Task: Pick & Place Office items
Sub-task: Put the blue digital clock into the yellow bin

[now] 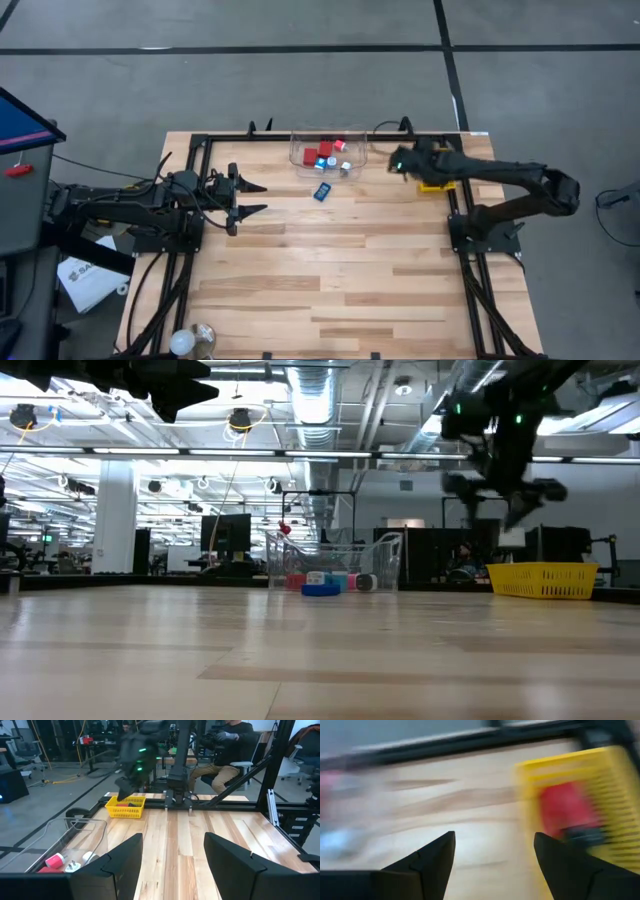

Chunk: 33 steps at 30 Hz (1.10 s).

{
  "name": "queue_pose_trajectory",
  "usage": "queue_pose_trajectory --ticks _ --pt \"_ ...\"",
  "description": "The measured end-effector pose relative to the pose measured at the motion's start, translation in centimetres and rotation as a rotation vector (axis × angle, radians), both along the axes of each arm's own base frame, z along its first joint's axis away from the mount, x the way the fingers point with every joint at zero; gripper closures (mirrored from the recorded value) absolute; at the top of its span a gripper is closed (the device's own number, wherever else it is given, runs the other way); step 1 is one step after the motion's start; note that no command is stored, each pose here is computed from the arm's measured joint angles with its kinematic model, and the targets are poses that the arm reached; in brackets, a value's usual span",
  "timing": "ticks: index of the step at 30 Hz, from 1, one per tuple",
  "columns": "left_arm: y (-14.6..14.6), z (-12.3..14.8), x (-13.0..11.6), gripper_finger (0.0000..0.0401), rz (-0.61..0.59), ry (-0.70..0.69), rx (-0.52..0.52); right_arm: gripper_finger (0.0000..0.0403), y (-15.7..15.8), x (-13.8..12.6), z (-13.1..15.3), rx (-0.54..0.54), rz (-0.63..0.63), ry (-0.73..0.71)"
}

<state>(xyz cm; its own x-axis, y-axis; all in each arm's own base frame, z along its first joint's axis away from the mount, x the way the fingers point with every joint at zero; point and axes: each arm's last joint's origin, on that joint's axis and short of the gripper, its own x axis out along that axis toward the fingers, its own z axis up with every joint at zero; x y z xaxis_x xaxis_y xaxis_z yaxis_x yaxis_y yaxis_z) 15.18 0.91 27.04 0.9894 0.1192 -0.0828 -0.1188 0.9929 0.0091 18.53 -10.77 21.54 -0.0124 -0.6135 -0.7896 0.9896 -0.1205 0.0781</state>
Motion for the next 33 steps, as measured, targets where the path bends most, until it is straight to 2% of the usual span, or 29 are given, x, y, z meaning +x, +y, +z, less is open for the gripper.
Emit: queue_pose_trajectory --ticks 5,10,17,21,24,28,33 --pt "0.0 0.0 0.0 0.0192 0.000 0.000 0.000 0.0139 5.6 4.4 0.5 -0.144 0.134 -0.269" --pt "0.0 0.0 0.0 0.0192 0.000 -0.001 -0.007 0.0138 11.1 8.4 -0.6 -0.285 0.223 -0.495" --pt "0.0 0.0 0.0 0.0192 0.001 -0.002 -0.016 0.0138 15.5 12.8 -4.6 -0.346 0.267 -0.642" --pt "0.0 0.0 0.0 0.0192 0.002 -0.002 -0.015 0.0138 17.5 16.2 -5.8 -0.345 0.307 -0.636" --pt "0.0 0.0 0.0 0.0192 0.002 -0.001 -0.015 0.0138 17.8 19.2 -6.1 -0.380 0.352 -0.558" --pt "0.0 0.0 0.0 0.0192 0.002 -0.003 -0.028 0.0138 16.1 22.3 -6.3 -0.380 0.349 -0.413" --pt "0.0 0.0 0.0 0.0192 0.003 -0.004 -0.030 0.0138 13.3 24.3 -6.8 -0.351 0.311 -0.233"
